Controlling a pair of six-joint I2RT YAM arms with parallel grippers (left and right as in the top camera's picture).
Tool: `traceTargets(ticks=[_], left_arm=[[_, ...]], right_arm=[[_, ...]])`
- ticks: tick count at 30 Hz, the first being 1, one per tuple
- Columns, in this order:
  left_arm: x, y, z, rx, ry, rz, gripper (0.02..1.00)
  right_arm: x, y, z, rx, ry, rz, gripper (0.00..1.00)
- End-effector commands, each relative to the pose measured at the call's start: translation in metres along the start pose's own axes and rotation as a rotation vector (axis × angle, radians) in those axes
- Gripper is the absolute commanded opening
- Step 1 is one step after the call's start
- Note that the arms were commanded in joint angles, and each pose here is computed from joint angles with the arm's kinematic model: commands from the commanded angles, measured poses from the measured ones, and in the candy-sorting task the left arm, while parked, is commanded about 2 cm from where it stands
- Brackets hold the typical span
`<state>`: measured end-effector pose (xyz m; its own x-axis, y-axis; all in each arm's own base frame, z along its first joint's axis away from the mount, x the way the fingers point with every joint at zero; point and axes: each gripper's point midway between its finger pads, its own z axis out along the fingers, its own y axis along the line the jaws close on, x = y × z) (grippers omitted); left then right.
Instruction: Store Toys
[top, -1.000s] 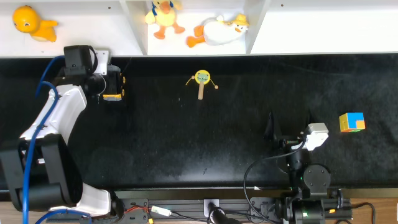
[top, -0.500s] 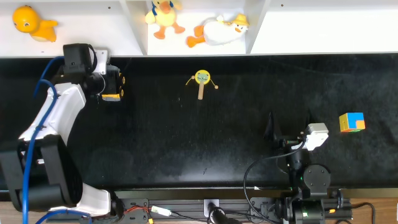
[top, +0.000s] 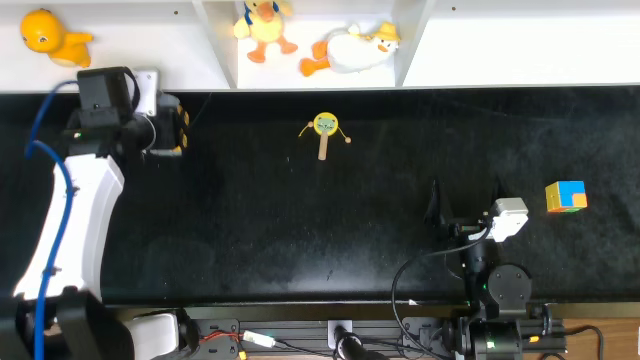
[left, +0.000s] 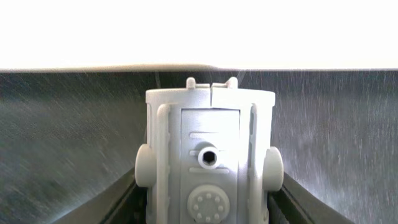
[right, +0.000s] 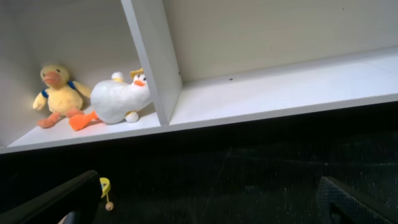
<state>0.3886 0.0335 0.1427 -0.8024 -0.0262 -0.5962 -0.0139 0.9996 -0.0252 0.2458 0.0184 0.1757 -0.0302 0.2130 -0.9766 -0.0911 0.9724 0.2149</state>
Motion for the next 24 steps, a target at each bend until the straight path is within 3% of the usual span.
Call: traceTargets(ticks=[1,24], left_arm=[[-0.034,0.005,-0.008,-0.058,-0.115,-0.002,0.364],[-0.095,0.016,0.034,-0.078,-0.352,-0.024,0.373]], right_arm=[[0.004,-0.001,0.0,0.006,0.0,0.004,0.996],[0.004,-0.001,0.0,0.006,0.0,0.004,0.993]])
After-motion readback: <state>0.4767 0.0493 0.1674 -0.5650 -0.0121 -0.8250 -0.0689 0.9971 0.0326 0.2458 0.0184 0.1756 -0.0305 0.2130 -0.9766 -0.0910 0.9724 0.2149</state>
